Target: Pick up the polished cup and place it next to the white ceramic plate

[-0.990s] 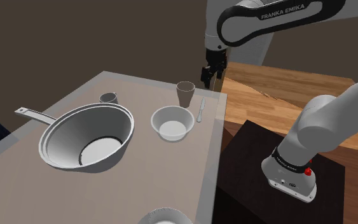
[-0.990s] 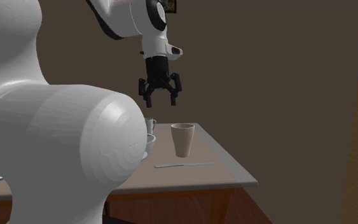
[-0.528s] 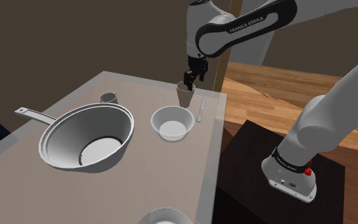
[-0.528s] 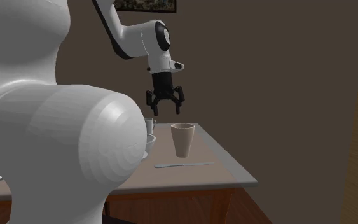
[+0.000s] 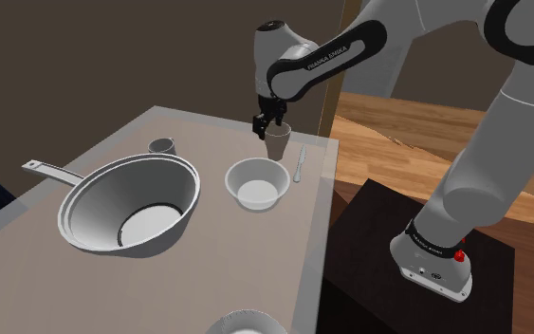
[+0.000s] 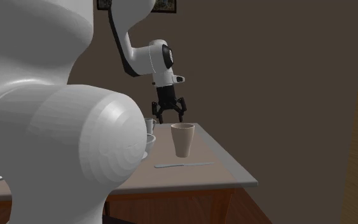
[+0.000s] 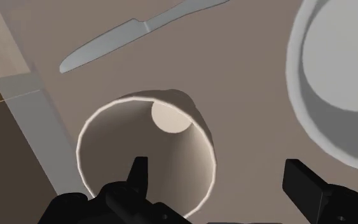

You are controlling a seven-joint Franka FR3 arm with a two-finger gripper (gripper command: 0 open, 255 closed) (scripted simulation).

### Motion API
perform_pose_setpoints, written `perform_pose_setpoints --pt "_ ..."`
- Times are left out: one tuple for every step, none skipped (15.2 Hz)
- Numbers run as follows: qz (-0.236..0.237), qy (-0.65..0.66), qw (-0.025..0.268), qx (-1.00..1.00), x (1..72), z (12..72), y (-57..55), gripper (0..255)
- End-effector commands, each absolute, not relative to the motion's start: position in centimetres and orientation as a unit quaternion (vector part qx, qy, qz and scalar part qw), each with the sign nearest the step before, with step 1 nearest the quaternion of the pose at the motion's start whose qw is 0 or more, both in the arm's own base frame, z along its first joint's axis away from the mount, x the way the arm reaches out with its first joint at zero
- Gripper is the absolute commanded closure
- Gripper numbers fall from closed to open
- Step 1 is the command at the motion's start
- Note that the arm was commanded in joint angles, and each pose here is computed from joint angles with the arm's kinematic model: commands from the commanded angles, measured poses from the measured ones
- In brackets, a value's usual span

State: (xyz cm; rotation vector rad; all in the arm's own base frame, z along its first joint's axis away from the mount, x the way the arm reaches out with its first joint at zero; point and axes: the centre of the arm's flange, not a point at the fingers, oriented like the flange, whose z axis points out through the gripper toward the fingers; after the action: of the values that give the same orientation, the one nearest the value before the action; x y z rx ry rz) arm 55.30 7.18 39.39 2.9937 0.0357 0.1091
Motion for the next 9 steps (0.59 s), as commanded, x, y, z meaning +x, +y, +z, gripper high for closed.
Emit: perform_pose_setpoints --pt "0.038 0.013 0.073 0.997 55.6 38.5 7.1 0" --pt "0.038 0.013 0.073 0.997 55.7 37.9 7.1 0" --pt "0.038 0.013 0.073 0.997 55.7 37.4 7.0 0" --pt "0.038 0.013 0.073 0.997 55.8 36.9 6.9 0" --pt "0.038 0.013 0.073 0.997 55.8 36.4 6.8 0" --pt "0.038 0.013 0.073 0.997 55.9 35.5 6.7 0" --pt "0.038 0.013 0.073 0.997 55.9 35.5 6.7 0" --pt "0.038 0.013 0.073 0.997 55.9 35.5 6.7 0" --pt "0.038 0.013 0.073 0.997 55.9 35.5 6.7 0"
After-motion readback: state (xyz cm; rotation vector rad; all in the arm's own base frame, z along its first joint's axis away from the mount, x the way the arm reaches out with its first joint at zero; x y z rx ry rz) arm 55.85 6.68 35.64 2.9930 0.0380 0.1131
